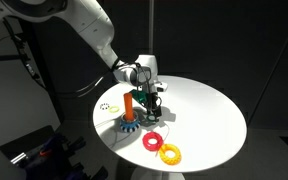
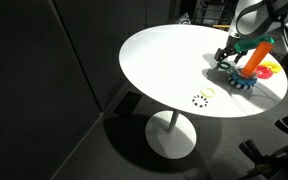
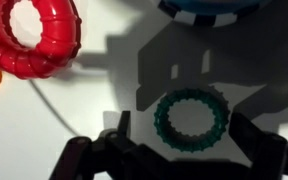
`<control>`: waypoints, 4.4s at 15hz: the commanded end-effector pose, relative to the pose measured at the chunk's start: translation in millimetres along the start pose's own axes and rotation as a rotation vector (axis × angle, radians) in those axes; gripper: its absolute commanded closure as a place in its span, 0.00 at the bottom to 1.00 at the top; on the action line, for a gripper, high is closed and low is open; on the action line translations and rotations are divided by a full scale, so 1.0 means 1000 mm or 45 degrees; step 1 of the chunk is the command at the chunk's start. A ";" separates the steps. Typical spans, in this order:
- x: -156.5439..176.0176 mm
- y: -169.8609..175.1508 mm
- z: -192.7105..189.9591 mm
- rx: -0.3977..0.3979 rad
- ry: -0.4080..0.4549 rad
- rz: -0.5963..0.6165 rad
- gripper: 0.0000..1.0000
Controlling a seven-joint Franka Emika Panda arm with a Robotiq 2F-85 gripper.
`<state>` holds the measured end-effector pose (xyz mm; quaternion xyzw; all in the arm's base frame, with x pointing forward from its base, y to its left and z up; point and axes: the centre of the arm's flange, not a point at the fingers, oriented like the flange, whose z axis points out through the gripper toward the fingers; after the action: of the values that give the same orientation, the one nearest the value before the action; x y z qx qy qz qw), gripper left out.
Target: Place the dark green ring on the stack
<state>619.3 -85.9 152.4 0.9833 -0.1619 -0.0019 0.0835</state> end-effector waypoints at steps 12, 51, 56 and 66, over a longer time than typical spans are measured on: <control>0.017 0.006 -0.001 0.040 -0.015 0.049 0.60; -0.027 0.019 -0.188 0.001 0.035 -0.229 0.95; -0.051 0.027 -0.210 0.019 0.005 -0.299 0.95; -0.100 0.042 -0.226 0.043 -0.015 -0.468 0.95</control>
<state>543.0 -55.6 370.0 0.9976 -0.0041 -0.0192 0.0664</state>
